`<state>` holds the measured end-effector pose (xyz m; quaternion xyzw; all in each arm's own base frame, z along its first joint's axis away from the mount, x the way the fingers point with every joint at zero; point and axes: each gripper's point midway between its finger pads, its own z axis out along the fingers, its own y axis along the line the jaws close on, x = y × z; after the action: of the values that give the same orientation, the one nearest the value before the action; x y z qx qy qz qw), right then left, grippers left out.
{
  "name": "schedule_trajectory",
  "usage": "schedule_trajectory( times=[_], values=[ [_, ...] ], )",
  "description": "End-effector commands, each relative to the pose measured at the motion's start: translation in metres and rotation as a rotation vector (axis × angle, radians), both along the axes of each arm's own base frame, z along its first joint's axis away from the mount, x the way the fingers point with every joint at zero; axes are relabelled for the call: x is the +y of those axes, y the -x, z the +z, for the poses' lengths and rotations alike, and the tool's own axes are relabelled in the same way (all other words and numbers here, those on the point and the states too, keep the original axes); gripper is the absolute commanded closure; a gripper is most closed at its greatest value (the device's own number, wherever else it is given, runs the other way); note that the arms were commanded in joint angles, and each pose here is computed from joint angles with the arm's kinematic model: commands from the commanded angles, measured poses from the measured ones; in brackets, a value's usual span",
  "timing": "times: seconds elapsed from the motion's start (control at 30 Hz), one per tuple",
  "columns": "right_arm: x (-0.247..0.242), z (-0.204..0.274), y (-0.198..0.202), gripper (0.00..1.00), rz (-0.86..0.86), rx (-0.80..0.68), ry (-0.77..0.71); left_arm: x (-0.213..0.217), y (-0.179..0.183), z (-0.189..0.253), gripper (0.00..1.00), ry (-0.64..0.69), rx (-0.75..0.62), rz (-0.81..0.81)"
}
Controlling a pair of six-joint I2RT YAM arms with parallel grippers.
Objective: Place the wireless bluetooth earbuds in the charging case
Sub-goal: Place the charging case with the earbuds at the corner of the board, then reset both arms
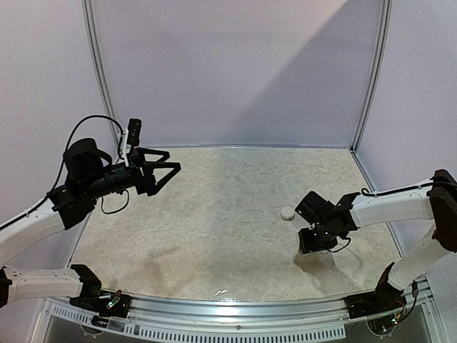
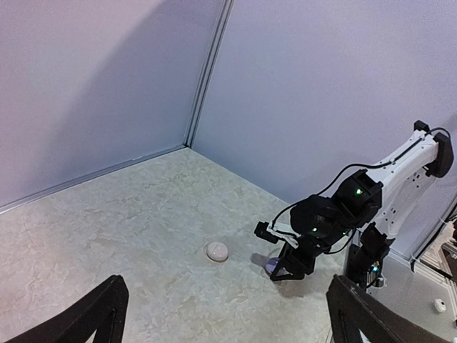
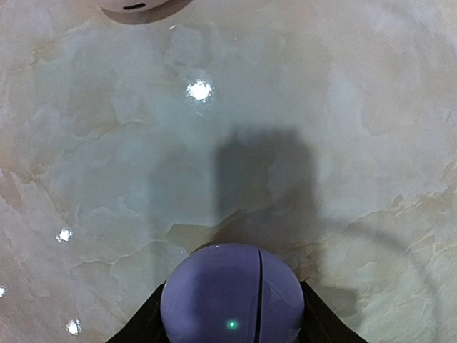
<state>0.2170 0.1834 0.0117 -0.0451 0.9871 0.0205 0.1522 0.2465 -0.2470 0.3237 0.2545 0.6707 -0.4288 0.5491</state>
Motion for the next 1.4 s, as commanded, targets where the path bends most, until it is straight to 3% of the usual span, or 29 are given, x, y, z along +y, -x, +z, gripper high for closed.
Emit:
schedule_trajectory(
  times=[0.0,0.13,0.53,0.63,0.7,0.73,0.77,0.93,1.1,1.23,1.37],
  values=[
    [-0.002,-0.014,0.019,0.48,0.014,0.12,0.02,0.004,-0.002,-0.006,0.01,-0.014,0.009,0.014],
    [-0.002,-0.012,0.017,0.37,0.018,0.117,0.031,0.004,-0.003,-0.008,0.01,-0.019,0.011,0.014],
    [0.0,0.005,0.006,0.33,0.05,0.114,0.086,0.007,-0.001,-0.007,0.01,-0.018,-0.001,0.024],
    [-0.005,0.015,0.001,0.25,0.051,0.099,0.133,0.007,-0.001,-0.007,0.01,-0.019,-0.004,0.026],
    [-0.01,0.026,-0.006,0.15,0.042,0.064,0.167,0.008,-0.002,-0.009,0.01,-0.027,-0.001,0.034],
    [-0.013,0.038,-0.011,0.04,0.032,0.031,0.181,0.01,-0.004,-0.011,0.01,-0.03,0.002,0.046],
    [-0.016,0.049,-0.016,0.01,0.019,-0.002,0.199,0.013,-0.007,-0.013,0.01,-0.036,0.009,0.066],
    [-0.006,0.13,-0.048,0.01,0.033,-0.224,0.134,0.048,-0.032,-0.04,0.01,-0.049,0.075,0.256],
    [0.003,0.216,-0.074,0.01,0.052,-0.51,-0.04,0.12,-0.063,-0.081,0.01,-0.101,0.183,0.563],
    [-0.046,0.232,-0.09,0.01,-0.12,-0.641,-0.154,0.184,-0.073,-0.116,0.01,-0.119,0.244,0.803],
    [-0.12,0.227,-0.09,0.01,-0.34,-0.835,-0.226,0.225,-0.072,-0.131,0.01,-0.144,0.217,0.92]
  ],
)
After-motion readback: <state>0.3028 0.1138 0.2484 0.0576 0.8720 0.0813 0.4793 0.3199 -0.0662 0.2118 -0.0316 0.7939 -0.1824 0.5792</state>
